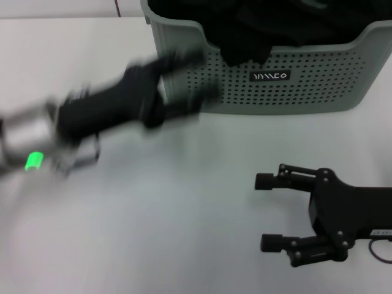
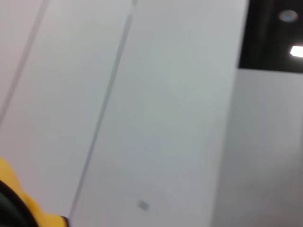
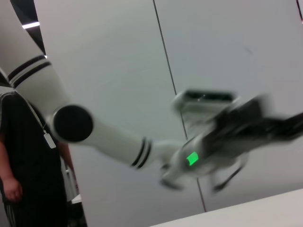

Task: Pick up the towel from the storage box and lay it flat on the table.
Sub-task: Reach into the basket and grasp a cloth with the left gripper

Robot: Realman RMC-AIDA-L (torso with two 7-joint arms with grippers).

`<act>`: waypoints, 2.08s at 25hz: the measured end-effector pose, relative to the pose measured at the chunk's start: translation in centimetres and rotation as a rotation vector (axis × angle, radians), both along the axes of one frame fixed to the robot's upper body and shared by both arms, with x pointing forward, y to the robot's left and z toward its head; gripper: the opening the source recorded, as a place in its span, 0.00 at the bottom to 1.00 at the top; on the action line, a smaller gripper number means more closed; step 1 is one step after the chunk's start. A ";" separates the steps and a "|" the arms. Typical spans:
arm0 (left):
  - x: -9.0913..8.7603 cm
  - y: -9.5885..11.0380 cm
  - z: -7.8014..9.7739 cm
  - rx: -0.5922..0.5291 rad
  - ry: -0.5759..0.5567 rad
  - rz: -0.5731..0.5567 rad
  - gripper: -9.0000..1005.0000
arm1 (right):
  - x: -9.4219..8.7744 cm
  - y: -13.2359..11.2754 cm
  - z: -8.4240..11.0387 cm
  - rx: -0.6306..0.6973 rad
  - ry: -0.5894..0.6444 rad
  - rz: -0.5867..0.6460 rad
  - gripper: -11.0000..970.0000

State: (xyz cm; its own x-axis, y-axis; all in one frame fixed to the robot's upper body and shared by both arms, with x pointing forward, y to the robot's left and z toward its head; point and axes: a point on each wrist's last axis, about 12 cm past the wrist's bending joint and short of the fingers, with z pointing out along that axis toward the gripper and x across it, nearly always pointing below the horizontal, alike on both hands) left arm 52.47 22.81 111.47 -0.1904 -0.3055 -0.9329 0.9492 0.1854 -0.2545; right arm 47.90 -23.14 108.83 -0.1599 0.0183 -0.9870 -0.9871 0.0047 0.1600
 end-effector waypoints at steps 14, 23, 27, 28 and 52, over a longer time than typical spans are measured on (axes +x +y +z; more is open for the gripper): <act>11.8 -5.5 6.8 0.137 0.143 0.286 0.80 | -0.1 1.3 -0.7 -0.021 0.020 0.024 0.90; 15.2 -8.5 7.0 0.265 0.230 0.490 0.77 | 0.2 1.5 -0.4 -0.013 0.005 0.029 0.90; 15.3 -9.1 7.0 0.273 0.242 0.488 0.74 | 0.2 1.5 -0.4 -0.010 -0.002 0.027 0.90; 15.3 -9.2 7.0 0.275 0.245 0.483 0.73 | 0.2 1.5 -0.4 -0.009 -0.002 0.026 0.90; 13.5 -11.4 5.9 0.242 0.222 0.361 0.29 | -0.2 1.4 -0.5 0.012 -0.010 0.016 0.90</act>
